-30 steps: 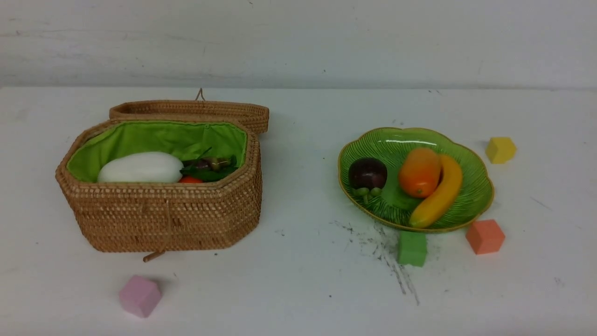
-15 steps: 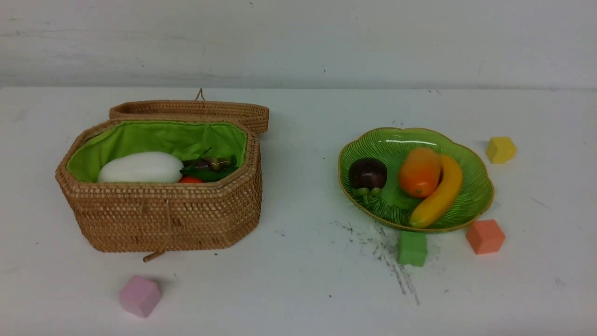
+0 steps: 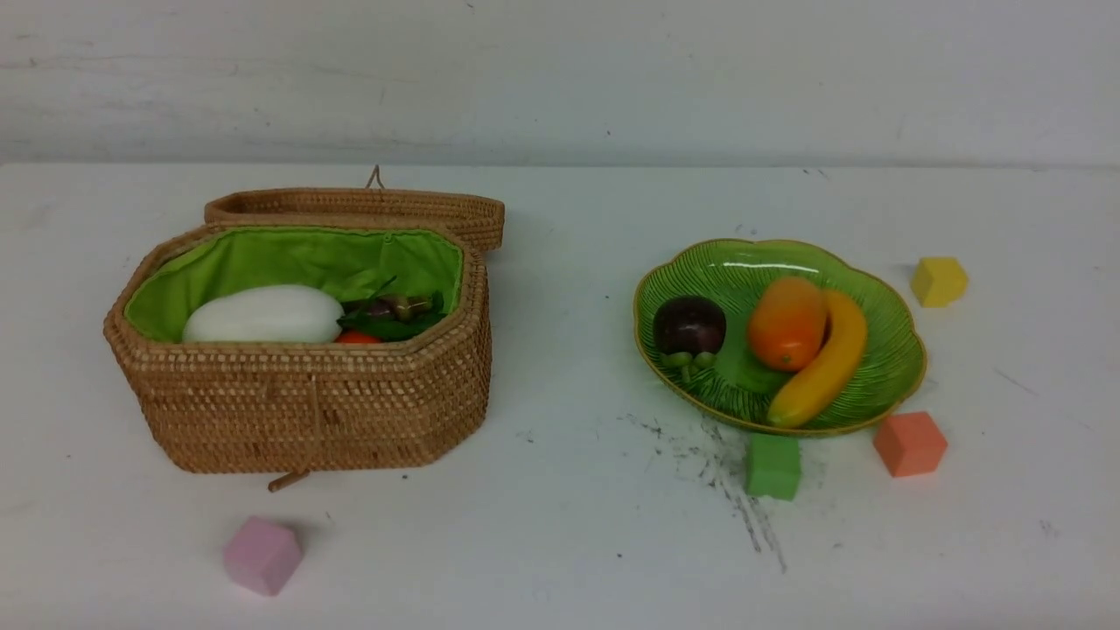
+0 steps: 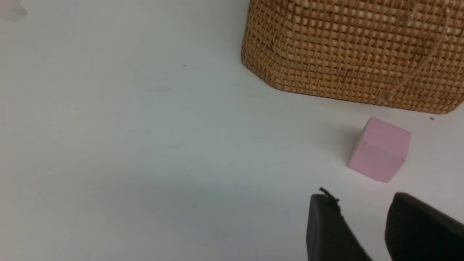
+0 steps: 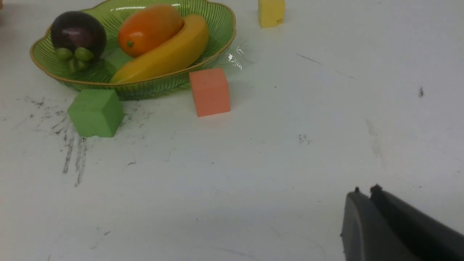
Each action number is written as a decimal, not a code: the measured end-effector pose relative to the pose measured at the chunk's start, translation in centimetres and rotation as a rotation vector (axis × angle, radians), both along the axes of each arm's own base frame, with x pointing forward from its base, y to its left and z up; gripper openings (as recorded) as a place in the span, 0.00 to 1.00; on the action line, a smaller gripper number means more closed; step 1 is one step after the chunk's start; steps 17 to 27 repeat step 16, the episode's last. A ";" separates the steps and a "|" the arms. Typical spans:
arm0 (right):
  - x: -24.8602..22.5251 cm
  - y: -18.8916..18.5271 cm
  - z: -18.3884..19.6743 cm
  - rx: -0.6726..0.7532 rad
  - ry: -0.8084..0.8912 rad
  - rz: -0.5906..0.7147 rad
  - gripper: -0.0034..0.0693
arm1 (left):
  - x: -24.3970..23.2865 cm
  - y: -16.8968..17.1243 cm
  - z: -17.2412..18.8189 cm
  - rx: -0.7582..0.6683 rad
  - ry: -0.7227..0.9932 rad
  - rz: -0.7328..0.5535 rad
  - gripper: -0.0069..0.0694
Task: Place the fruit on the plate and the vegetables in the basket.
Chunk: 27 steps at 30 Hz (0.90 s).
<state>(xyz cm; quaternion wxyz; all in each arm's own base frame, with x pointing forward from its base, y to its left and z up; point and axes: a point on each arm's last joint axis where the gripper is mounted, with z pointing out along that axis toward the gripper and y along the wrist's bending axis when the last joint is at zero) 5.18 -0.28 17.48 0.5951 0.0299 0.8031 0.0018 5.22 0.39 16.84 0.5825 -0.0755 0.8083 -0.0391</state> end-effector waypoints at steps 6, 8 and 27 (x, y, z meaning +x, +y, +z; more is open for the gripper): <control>0.0 0.0 0.0 0.000 0.000 0.000 0.11 | 0.0 0.0 0.0 0.000 0.000 -0.001 0.40; 0.0 0.0 0.0 0.000 0.000 0.000 0.11 | 0.0 0.0 0.0 0.000 0.000 -0.001 0.40; 0.0 0.0 0.0 0.000 0.000 0.000 0.11 | 0.0 0.0 0.0 0.000 0.000 -0.001 0.40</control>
